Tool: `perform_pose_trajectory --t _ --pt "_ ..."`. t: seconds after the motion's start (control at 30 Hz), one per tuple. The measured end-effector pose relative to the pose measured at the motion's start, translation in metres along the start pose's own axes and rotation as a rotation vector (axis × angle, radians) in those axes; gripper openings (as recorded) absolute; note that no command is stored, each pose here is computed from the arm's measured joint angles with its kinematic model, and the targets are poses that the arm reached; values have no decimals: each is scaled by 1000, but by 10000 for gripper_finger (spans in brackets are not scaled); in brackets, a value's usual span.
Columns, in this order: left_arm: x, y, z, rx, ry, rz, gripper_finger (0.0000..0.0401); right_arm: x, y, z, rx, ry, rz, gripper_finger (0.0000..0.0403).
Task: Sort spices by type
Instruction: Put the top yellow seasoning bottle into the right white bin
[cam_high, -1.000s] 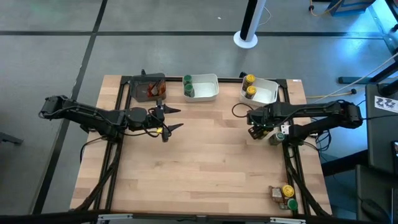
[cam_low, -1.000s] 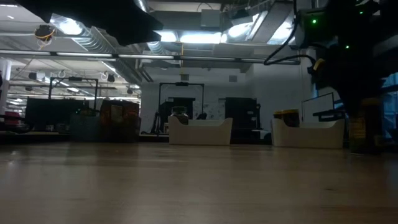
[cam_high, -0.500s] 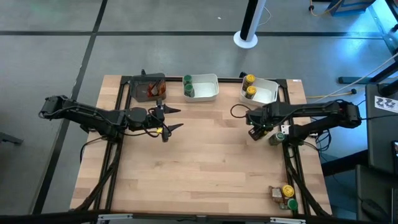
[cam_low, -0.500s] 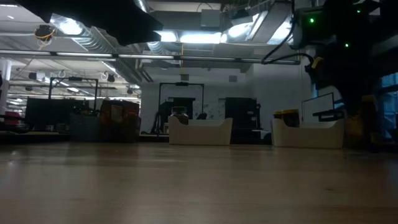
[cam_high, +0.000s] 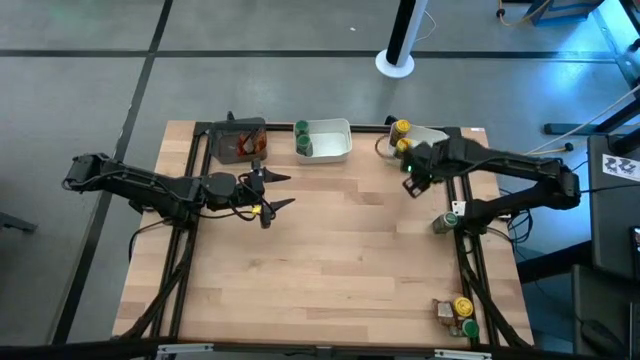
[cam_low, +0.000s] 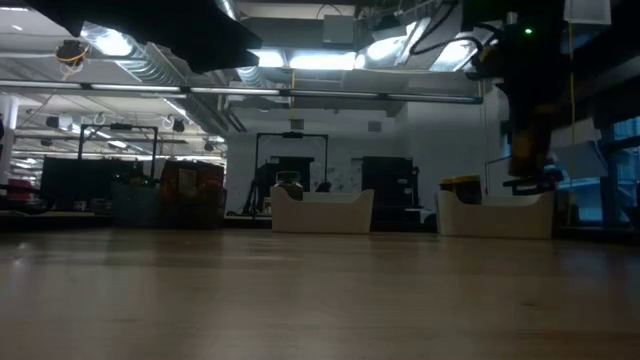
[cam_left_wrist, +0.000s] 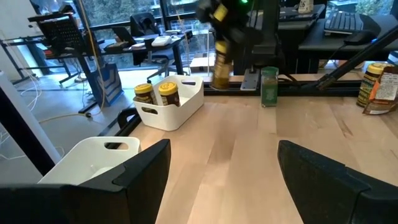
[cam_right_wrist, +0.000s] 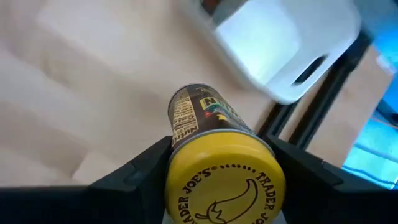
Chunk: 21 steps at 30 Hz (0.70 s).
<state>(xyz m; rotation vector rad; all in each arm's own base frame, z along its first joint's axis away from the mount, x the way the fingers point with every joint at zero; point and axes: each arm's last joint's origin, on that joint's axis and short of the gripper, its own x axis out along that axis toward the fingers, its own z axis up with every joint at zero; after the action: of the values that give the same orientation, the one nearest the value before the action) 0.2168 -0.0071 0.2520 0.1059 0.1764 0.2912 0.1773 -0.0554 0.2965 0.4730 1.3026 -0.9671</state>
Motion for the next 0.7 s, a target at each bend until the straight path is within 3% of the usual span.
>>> perform_pose_trajectory --t 0.2,0.57,0.7 --pt "0 0 0 1 0 -1 281 -7 -27 27 51 -76 -23 229" --pt "0 0 0 4 1 -1 281 10 -76 67 165 -192 -48 229" --pt "0 0 0 5 2 -1 281 26 -87 79 180 -155 -66 229"
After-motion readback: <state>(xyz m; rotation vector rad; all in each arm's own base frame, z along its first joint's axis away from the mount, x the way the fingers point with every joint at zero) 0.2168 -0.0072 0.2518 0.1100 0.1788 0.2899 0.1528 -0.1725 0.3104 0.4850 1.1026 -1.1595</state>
